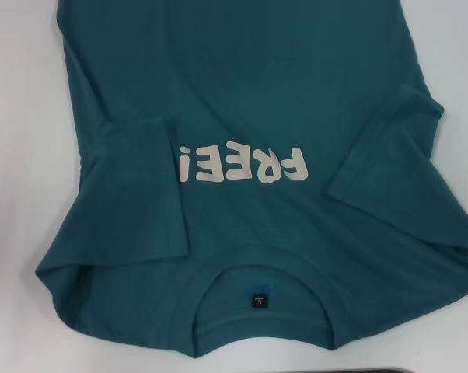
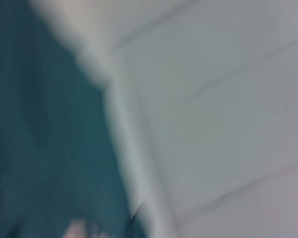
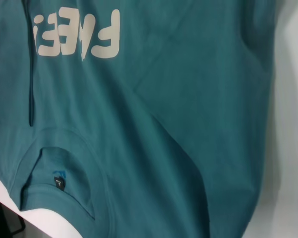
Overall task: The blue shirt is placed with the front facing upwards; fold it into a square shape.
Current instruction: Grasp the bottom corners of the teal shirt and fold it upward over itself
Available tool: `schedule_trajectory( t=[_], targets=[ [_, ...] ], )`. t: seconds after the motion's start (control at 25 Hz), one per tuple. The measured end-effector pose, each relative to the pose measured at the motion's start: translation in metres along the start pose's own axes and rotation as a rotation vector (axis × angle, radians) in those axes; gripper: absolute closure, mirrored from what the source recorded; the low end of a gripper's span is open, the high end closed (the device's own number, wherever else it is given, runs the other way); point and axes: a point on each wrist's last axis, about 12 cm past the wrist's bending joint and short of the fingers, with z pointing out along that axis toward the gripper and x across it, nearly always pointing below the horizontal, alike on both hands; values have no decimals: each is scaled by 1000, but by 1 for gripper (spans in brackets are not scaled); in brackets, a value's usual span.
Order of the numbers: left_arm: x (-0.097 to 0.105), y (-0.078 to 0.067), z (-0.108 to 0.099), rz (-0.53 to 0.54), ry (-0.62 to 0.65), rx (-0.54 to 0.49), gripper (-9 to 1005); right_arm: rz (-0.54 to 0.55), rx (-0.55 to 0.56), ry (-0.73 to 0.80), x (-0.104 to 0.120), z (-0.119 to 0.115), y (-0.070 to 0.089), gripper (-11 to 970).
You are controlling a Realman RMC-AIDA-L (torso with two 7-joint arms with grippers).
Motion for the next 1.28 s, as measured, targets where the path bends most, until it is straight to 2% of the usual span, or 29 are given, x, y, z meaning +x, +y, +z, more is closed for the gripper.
schedule_trajectory(
  t=[0.12,0.4,0.48,0.72,0.88,1.08,1.28],
  targets=[
    [3,0,3,18,-105,63,826,-2,-2,-3,0,1,0,936],
    [0,0,13,-52,51,54,544,-7,-11,-13,-2,0,2,935],
    [2,3,14,-95,108,10,481,-10,-11,-14,-3,0,3,935],
    [6,20,9,-267,239,-221,349,-14,-13,-13,-6,0,5,935],
    [9,25,10,-292,263,-281,261,-15,-12,-13,-6,-1,5,935],
    [9,28,6,-325,247,-326,101,-16,-12,-13,-7,-1,5,935],
    [14,32,2,-369,265,-376,111,-17,-11,-14,-7,-1,5,935]
  ],
)
